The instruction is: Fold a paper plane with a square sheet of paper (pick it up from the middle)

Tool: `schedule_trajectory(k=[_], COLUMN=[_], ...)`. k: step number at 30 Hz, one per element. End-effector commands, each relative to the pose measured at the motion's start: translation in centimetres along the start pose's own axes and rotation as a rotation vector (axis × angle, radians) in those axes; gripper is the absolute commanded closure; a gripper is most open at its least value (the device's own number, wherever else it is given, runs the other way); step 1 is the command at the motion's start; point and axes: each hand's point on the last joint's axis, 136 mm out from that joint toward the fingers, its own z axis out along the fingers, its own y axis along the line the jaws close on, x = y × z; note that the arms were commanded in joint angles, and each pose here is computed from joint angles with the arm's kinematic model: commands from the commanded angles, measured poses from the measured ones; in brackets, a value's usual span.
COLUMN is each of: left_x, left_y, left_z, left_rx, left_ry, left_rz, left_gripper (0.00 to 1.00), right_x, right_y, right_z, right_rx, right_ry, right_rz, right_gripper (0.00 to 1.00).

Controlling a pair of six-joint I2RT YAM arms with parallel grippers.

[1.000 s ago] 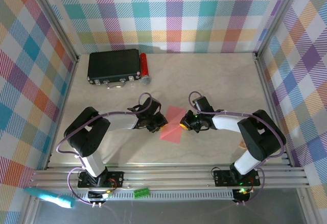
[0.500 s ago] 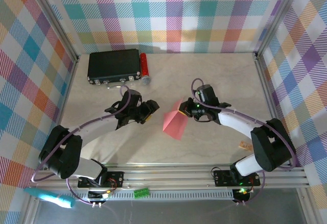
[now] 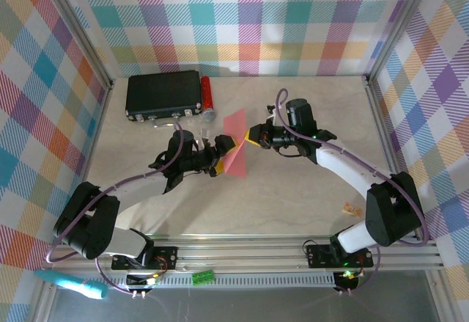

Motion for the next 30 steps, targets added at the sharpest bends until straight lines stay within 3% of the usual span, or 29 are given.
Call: schedule_trajectory(k=[1,15,30], left_x=[0.1,-0.5,-0.9], left_y=[-3.2,-3.7,-2.9], left_z=[-0.1,-0.5,-1.4], left_rx=[0.146,0.164,0.118], left_ry=[0.040,0.022,0.028], left_rz=[0.016,0.032,0.066], left_gripper=[0.02,0.30,0.73], right_x=[0.1,0.6,1.0], right_y=[1.6,-0.9,-2.3], right_z=[-0.6,-1.6,-1.6], right_rx=[-0.061,-0.031,-0.018], right_ry=[0.030,0.027,0.041], right_rz=[-0.022,0.036,0.060], right_gripper=[0.93,0.92,0.91])
